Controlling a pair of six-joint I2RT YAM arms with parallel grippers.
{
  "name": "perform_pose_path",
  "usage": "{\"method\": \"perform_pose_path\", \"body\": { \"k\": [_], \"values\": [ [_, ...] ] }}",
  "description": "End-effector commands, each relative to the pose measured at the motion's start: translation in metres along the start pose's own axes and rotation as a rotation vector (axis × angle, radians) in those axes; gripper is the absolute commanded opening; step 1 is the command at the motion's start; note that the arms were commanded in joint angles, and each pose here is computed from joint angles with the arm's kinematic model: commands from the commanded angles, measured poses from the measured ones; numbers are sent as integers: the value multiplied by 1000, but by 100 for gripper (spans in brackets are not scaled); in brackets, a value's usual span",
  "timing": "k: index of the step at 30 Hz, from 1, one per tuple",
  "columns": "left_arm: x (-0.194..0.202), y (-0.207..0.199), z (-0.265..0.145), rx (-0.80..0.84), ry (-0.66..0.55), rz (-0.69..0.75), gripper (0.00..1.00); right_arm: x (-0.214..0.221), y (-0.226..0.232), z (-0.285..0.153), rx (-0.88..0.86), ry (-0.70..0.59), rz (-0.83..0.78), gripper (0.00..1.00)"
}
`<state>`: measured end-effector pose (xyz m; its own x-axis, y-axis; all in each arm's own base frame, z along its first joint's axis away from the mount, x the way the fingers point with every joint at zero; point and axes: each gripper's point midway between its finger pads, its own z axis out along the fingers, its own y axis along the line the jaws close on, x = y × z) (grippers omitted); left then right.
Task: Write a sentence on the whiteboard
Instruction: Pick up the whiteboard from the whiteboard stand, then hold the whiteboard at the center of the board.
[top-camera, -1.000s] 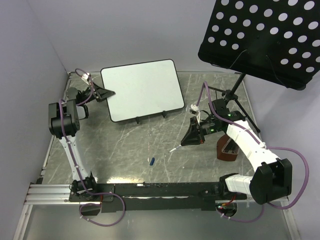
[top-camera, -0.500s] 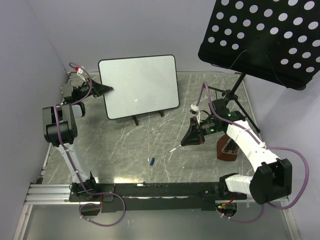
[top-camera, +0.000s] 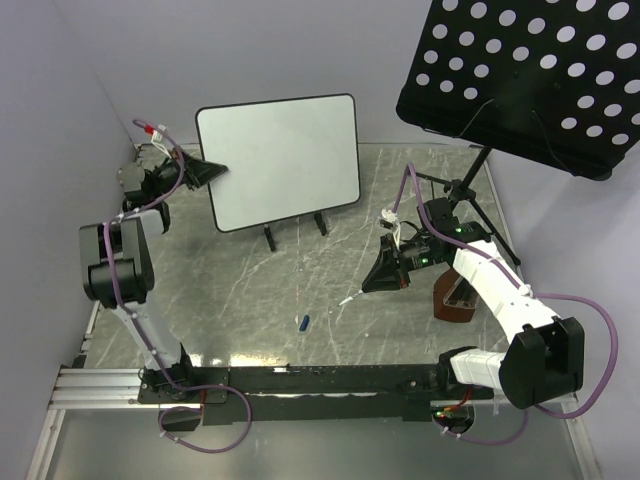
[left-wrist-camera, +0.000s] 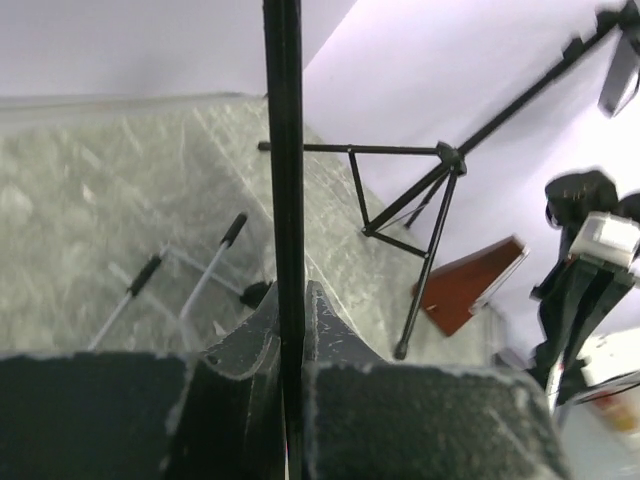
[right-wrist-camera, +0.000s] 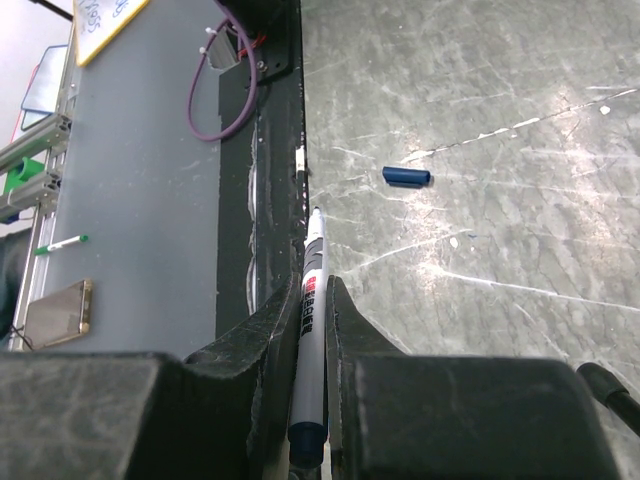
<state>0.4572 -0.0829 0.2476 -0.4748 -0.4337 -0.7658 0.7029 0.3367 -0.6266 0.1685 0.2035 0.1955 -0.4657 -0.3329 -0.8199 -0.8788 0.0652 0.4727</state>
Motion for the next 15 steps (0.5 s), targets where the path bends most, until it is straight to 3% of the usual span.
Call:
{"method": "perform_pose_path", "body": {
  "k": [1, 11, 15],
  "values": [
    [-47, -82, 11, 77, -114, 437, 1, -17, 3, -5, 2, -30, -95, 0],
    [2, -105, -1, -9, -107, 273, 1, -27, 10, -10, 23, -36, -126, 0],
    [23, -105, -4, -71, -94, 274, 1, -40, 17, -17, 42, -25, -154, 0]
  ]
}}
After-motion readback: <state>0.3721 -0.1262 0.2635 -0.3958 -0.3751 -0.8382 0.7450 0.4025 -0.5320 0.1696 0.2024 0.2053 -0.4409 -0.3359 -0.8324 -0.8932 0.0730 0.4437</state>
